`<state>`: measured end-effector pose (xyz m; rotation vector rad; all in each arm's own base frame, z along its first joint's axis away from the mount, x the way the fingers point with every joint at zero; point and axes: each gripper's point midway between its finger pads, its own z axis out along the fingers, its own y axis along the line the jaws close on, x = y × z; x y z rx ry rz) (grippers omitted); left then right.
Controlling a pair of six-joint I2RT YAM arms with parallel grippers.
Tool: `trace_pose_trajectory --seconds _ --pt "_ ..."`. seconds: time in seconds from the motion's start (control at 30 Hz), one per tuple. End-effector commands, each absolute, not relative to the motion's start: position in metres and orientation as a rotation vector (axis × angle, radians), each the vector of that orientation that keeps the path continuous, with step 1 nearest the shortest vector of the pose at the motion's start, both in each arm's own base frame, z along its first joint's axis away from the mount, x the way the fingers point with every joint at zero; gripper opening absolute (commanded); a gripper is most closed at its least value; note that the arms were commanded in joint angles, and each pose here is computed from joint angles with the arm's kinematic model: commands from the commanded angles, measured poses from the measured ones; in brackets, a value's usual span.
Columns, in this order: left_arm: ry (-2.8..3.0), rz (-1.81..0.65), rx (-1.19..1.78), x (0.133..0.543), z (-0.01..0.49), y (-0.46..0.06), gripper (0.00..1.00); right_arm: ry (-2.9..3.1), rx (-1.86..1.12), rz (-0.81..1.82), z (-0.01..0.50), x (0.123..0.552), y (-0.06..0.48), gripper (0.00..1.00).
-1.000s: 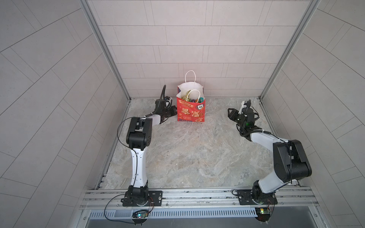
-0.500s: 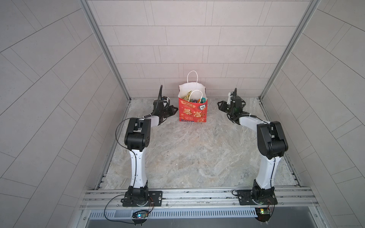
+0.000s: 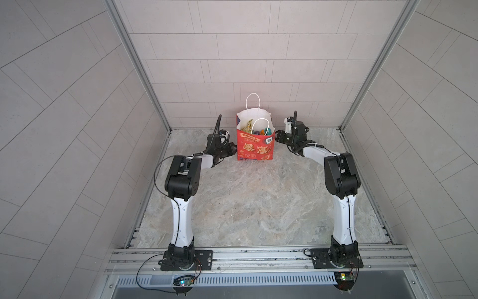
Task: Take the snacks out of the paper bag
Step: Move the paper bag to the top-center of the table.
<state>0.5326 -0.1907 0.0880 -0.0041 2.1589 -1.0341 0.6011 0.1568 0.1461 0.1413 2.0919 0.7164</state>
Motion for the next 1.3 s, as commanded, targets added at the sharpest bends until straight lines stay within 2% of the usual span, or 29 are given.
trace_pose_trajectory --seconds 0.0,0.07,0.13,0.2,0.3,0.37,0.43,0.5,0.67,0.87,1.2,1.27 --pt "2.015 -0.984 -0.018 0.536 0.136 -0.176 0.01 2.009 0.138 0.673 0.212 0.596 0.128 0.38" --pt "1.981 -0.927 -0.089 0.537 0.148 -0.158 0.06 1.976 0.124 0.643 0.241 0.589 0.117 0.40" --pt "1.966 -0.894 -0.100 0.536 0.163 -0.148 0.15 1.972 0.067 0.589 0.262 0.580 0.113 0.42" --pt "1.945 -0.860 -0.092 0.536 0.185 -0.138 0.15 1.983 0.035 0.560 0.276 0.571 0.112 0.43" --pt "1.914 -0.796 -0.050 0.537 0.230 -0.122 0.34 1.979 0.036 0.556 0.285 0.555 0.110 0.44" --pt "1.909 -0.766 0.006 0.540 0.262 -0.115 0.39 1.973 0.033 0.534 0.288 0.542 0.112 0.44" --pt "1.901 -0.749 0.104 0.541 0.293 -0.114 0.49 1.968 0.011 0.501 0.288 0.529 0.116 0.45" --pt "1.907 -0.727 0.217 0.543 0.311 -0.120 0.53 1.961 0.021 0.503 0.283 0.518 0.117 0.47" --pt "1.883 -0.727 0.484 0.547 0.333 -0.144 0.76 1.972 0.041 0.573 0.265 0.506 0.123 0.47" --pt "1.979 -0.631 0.698 0.563 0.314 -0.173 0.79 1.959 0.103 0.616 0.252 0.495 0.124 0.47" --pt "2.011 -0.495 0.725 0.590 0.292 -0.188 0.80 1.922 0.120 0.639 0.239 0.466 0.134 0.47" --pt "2.009 -0.491 0.709 0.592 0.292 -0.191 0.77 1.924 0.119 0.639 0.237 0.463 0.135 0.47"
